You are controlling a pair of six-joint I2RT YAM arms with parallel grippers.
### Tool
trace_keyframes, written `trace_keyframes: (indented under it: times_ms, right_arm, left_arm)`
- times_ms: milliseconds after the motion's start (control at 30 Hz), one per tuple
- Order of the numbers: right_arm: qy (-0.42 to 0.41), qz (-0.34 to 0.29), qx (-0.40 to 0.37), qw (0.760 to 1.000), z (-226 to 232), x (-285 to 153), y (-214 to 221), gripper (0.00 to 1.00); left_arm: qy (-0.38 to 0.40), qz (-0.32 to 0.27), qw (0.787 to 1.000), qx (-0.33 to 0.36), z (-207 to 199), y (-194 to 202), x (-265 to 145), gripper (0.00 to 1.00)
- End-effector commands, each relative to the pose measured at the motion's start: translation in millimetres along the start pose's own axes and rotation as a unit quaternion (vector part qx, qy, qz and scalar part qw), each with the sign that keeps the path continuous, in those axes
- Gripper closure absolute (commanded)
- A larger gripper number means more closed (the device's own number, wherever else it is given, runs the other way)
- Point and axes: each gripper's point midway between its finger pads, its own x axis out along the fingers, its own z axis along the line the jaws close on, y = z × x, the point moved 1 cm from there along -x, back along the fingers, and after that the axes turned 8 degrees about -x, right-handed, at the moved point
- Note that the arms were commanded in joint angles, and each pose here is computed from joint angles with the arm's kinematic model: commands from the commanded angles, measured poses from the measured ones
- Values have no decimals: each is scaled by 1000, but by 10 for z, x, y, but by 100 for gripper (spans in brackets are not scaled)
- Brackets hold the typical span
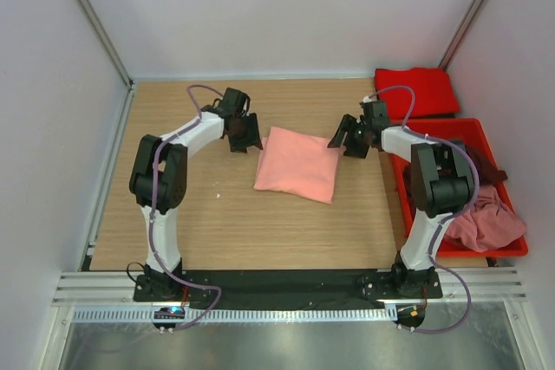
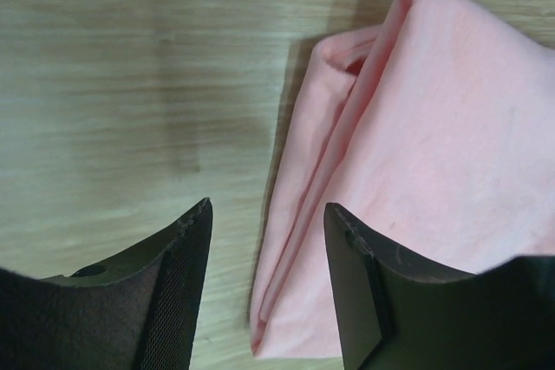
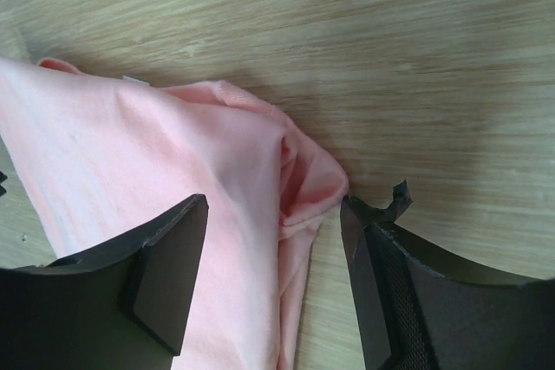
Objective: Fold and stack the t-shirts
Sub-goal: Fold the tshirt
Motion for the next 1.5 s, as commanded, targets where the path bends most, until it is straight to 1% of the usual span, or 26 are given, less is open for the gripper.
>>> trace_keyframes:
  times_ms: [0, 133, 167, 267, 300, 333, 367, 400, 433, 467, 500, 533, 633, 667, 733, 767, 800, 833, 933, 1133, 1233, 1367, 1467]
  right_arm:
    - [-22, 6, -11, 1000, 31, 97, -32, 30]
    - [-49, 7, -18, 999, 74, 174, -1, 31]
    - [-60, -3, -26, 998, 105, 190, -40, 32]
    - [-90, -3, -31, 995, 168, 248, -28, 41]
    - [-96, -1, -29, 995, 190, 255, -25, 49]
    - [-98, -1, -30, 995, 185, 266, -22, 53]
    - [-101, -2, -30, 994, 200, 266, -21, 63]
    - [-105, -7, -33, 994, 207, 266, -43, 67]
    - [-111, -13, -38, 993, 230, 265, -75, 70]
    - [-114, -13, -42, 993, 229, 269, -78, 73]
    - [-116, -15, -46, 992, 243, 267, -104, 74]
    - [-115, -15, -47, 992, 236, 268, -110, 74]
    - [-127, -15, -42, 991, 256, 259, -140, 70]
    - [-131, -12, -41, 991, 257, 271, -136, 63]
    - [-143, -8, -44, 989, 291, 262, -153, 54]
    - [-142, 8, -41, 989, 281, 252, -91, 46]
    - [-140, 11, -41, 989, 276, 241, -79, 43]
    - [-139, 10, -44, 989, 272, 226, -73, 39]
    - [-119, 6, -40, 992, 214, 152, -79, 36]
    - [-84, 13, -36, 996, 124, 40, -22, 29]
    - [-72, 9, -45, 996, 108, -26, -20, 28]
    - [-60, 0, -53, 997, 81, -87, -47, 27]
    - [-66, 8, -49, 997, 83, -43, 0, 27]
  left_arm:
    - [37, 17, 999, 26, -127, -102, 52, 44]
    - [42, 26, 999, 22, -105, -159, 132, 44]
    - [44, 27, 998, 23, -108, -168, 137, 43]
    - [53, 38, 998, 18, -102, -165, 190, 46]
    - [57, 41, 997, 17, -112, -165, 202, 48]
    - [59, 44, 997, 16, -110, -158, 219, 52]
    - [60, 44, 997, 14, -108, -161, 226, 55]
    - [63, 43, 997, 14, -110, -165, 227, 59]
    - [64, 43, 997, 11, -103, -172, 234, 69]
    - [71, 42, 997, 9, -111, -191, 239, 74]
    - [75, 42, 996, 8, -119, -206, 236, 78]
    - [77, 44, 996, 3, -112, -213, 239, 87]
    - [94, 48, 994, -6, -127, -245, 241, 94]
    - [98, 50, 994, -11, -116, -258, 228, 94]
    - [104, 48, 993, -13, -127, -283, 177, 89]
    - [106, 47, 993, -12, -121, -290, 158, 82]
    - [112, 41, 993, -7, -156, -315, 92, 74]
    - [114, 37, 993, -3, -169, -341, 57, 61]
    - [125, 34, 992, 6, -218, -374, -4, 49]
    - [139, 58, 989, 6, -249, -314, 63, 45]
    - [149, 65, 987, 7, -276, -273, 76, 41]
    - [156, 59, 986, 11, -308, -293, 73, 39]
    - [158, 61, 986, 7, -335, -307, 117, 39]
